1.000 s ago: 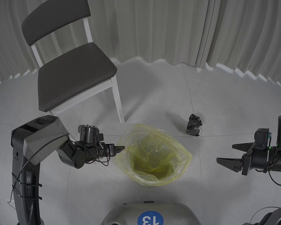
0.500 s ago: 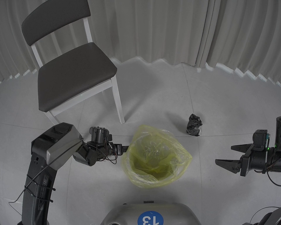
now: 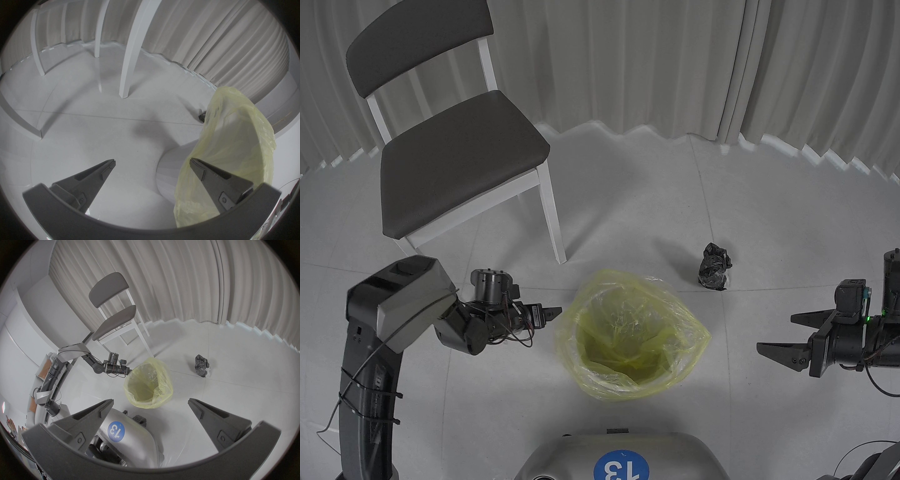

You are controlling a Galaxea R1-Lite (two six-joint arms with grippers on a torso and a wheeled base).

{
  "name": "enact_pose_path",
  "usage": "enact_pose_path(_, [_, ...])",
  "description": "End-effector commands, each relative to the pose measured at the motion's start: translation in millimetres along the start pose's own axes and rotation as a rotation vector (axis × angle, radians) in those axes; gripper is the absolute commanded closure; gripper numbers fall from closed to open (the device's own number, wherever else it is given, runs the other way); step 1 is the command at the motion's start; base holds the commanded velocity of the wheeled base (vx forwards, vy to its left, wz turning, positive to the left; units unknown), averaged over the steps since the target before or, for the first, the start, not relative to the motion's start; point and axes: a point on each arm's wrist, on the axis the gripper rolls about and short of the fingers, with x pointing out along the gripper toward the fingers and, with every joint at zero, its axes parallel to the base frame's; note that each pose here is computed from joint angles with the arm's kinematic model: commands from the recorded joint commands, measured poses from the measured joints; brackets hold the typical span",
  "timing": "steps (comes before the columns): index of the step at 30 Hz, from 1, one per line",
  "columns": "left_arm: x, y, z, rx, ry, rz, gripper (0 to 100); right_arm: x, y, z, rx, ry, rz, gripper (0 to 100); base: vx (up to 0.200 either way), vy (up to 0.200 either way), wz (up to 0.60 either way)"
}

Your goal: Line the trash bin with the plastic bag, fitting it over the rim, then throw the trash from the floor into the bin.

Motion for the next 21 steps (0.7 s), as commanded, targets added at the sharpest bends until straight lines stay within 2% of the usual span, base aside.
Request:
enact_pose_path(1, [-33.4,-3.2,26.8,-0.032,-0.071,-0.005,0,-0.4,0.3,0.2,-0.002,-0.002,0.002,0,0.0,0.0,0.0])
enact_pose_path(6, [-46.4,-14.6,44.5,-0.033,-0.128,-0.034,0,-5.4,1.5,2.0,-0.006,-0.023,0.003,0,0.0,0.0,0.0])
enact_pose_path(7, [-43.6,-23.1,46.6,-0.022,-0.132,-0.052,0,-5.3,1.8,2.0,-0.007,-0.023,0.004,0,0.0,0.0,0.0])
enact_pose_path(14, [-17.7,-51.0,48.2,0.017,-0.131,-0.104,0,-5.2,2.0,0.7,-0.011,-0.016,0.005,0,0.0,0.0,0.0])
enact_pose_path(21, [14.0,-55.7,36.3,0.029,-0.084,-0.11,0,-5.0,1.4,1.1,-0.01,-0.017,0.003,0,0.0,0.0,0.0])
